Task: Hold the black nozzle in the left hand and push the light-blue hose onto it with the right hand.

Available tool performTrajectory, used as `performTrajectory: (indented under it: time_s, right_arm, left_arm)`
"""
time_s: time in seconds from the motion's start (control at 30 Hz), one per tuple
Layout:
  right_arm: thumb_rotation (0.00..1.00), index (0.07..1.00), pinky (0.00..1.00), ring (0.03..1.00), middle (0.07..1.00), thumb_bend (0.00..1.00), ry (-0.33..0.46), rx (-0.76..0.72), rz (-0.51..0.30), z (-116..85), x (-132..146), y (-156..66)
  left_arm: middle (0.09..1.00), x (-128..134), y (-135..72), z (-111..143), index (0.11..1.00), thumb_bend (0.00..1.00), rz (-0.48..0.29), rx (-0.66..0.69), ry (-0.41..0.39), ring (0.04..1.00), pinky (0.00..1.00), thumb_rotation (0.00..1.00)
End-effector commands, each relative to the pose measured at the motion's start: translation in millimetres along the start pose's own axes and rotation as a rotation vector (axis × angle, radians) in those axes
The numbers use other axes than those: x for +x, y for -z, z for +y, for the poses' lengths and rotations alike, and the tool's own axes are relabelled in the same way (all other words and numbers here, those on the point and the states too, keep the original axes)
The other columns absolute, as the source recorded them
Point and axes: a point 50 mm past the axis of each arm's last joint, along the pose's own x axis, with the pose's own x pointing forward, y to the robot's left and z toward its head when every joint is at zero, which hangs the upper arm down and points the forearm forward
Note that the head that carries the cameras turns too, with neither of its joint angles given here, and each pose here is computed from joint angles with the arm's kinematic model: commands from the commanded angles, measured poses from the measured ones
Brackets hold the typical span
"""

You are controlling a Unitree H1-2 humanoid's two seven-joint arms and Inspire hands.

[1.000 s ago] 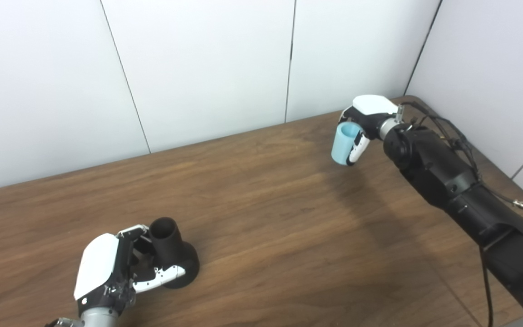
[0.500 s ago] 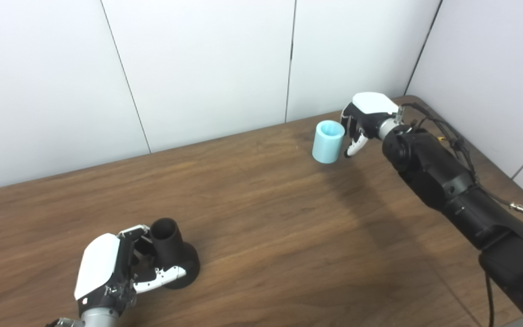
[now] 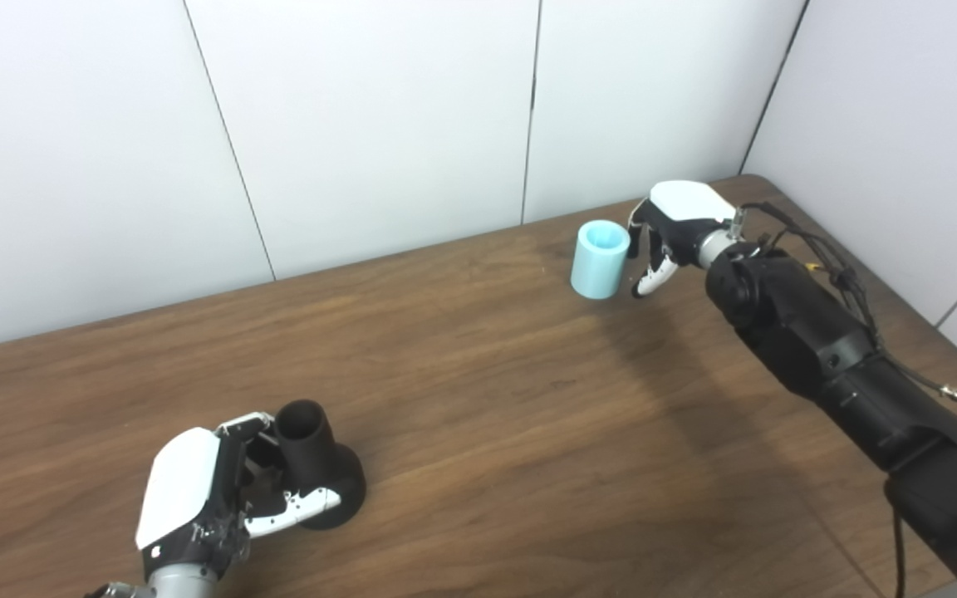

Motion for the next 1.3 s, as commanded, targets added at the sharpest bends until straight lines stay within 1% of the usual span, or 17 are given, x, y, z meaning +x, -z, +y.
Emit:
performTrajectory:
  time_s: [0.0, 0.03, 0.07, 0.1, 0.13, 0.17, 0.2, 0.23, 0.27, 0.3, 0.37, 0.47, 0.57, 0.77, 0.93, 1.03, 1.27]
  right_arm:
    - [0.07, 0.49, 0.21, 0.284, 0.385, 0.53, 0.093, -0.026, -0.001, -42, 4, 4]
    - [0.04, 0.491, 0.25, 0.336, 0.434, 0.53, 0.092, -0.028, 0.001, -45, 3, 3]
    - [0.08, 0.586, 0.48, 0.503, 0.555, 0.72, 0.093, -0.039, 0.003, -48, 3, 3]
    - [0.13, 0.662, 0.63, 0.64, 0.648, 0.83, 0.094, -0.051, 0.004, -51, 2, 2]
    - [0.18, 0.738, 0.74, 0.746, 0.729, 0.92, 0.087, -0.065, 0.005, -54, 0, 1]
    - [0.21, 0.801, 0.81, 0.818, 0.789, 0.96, 0.071, -0.078, 0.009, -58, -2, -1]
    - [0.25, 0.866, 0.88, 0.893, 0.854, 0.98, 0.058, -0.085, 0.013, -60, -3, -3]
    - [0.27, 0.91, 0.92, 0.946, 0.902, 0.99, 0.048, -0.091, 0.019, -62, -3, -4]
    - [0.29, 0.94, 0.96, 0.978, 0.935, 1.0, 0.042, -0.094, 0.027, -63, -4, -5]
    - [0.29, 0.957, 0.98, 0.989, 0.959, 1.0, 0.04, -0.094, 0.033, -64, -4, -6]
    - [0.3, 0.982, 1.0, 0.998, 0.992, 1.0, 0.043, -0.093, 0.037, -66, -4, -8]
    - [0.31, 0.993, 1.0, 1.0, 1.0, 1.0, 0.044, -0.097, 0.029, -70, -4, -12]
    - [0.3, 0.982, 1.0, 1.0, 1.0, 1.0, 0.053, -0.103, 0.004, -74, -6, -17]
    - [0.29, 0.968, 1.0, 1.0, 1.0, 1.0, 0.038, -0.106, -0.034, -79, -9, -27]
    - [0.28, 0.933, 1.0, 0.999, 0.939, 1.0, 0.02, -0.1, -0.082, -78, -10, -39]
    - [0.26, 0.923, 1.0, 0.973, 0.904, 1.0, 0.009, -0.095, -0.103, -74, -9, -45]
    - [0.24, 0.887, 0.99, 0.928, 0.869, 1.0, -0.017, -0.055, -0.105, -67, -5, -50]
  left_arm:
    - [0.472, -3, 2, -2, 0.496, 0.52, 0.01, 0.017, 0.024, 0.562, 0.46, 0.0]
    - [0.471, -3, 2, -2, 0.497, 0.52, 0.008, 0.017, 0.024, 0.563, 0.46, 0.0]
    - [0.469, -3, 2, -3, 0.498, 0.52, 0.007, 0.017, 0.024, 0.564, 0.46, 0.0]
    - [0.467, -3, 1, -3, 0.499, 0.52, 0.008, 0.017, 0.025, 0.562, 0.46, 0.0]
    - [0.467, -3, 1, -3, 0.5, 0.52, 0.008, 0.017, 0.025, 0.56, 0.45, 0.0]
    - [0.467, -2, 1, -4, 0.499, 0.52, 0.009, 0.018, 0.026, 0.561, 0.46, 0.0]
    - [0.468, -2, 1, -4, 0.499, 0.52, 0.009, 0.019, 0.026, 0.563, 0.46, 0.0]
    - [0.467, -2, 1, -4, 0.5, 0.52, 0.008, 0.02, 0.026, 0.564, 0.46, 0.0]
    - [0.466, -2, 1, -4, 0.5, 0.52, 0.009, 0.019, 0.026, 0.565, 0.46, 0.0]
    - [0.466, -2, 1, -4, 0.5, 0.52, 0.01, 0.018, 0.025, 0.565, 0.46, 0.0]
    - [0.463, -2, 2, -5, 0.502, 0.52, 0.009, 0.016, 0.022, 0.569, 0.47, 0.0]
    - [0.463, -2, 2, -5, 0.502, 0.52, 0.011, 0.013, 0.022, 0.561, 0.46, 0.0]
    - [0.466, -2, 2, -5, 0.499, 0.52, 0.012, 0.012, 0.018, 0.553, 0.45, 0.0]
    - [0.464, -2, 2, -5, 0.501, 0.52, 0.009, 0.012, 0.019, 0.562, 0.46, 0.0]
    - [0.467, -3, 1, -5, 0.5, 0.52, 0.012, 0.015, 0.021, 0.562, 0.46, 0.0]
    - [0.467, -3, 1, -5, 0.5, 0.52, 0.013, 0.015, 0.022, 0.565, 0.46, 0.0]
    - [0.471, -3, 0, -6, 0.497, 0.52, 0.015, 0.019, 0.018, 0.572, 0.47, 0.0]
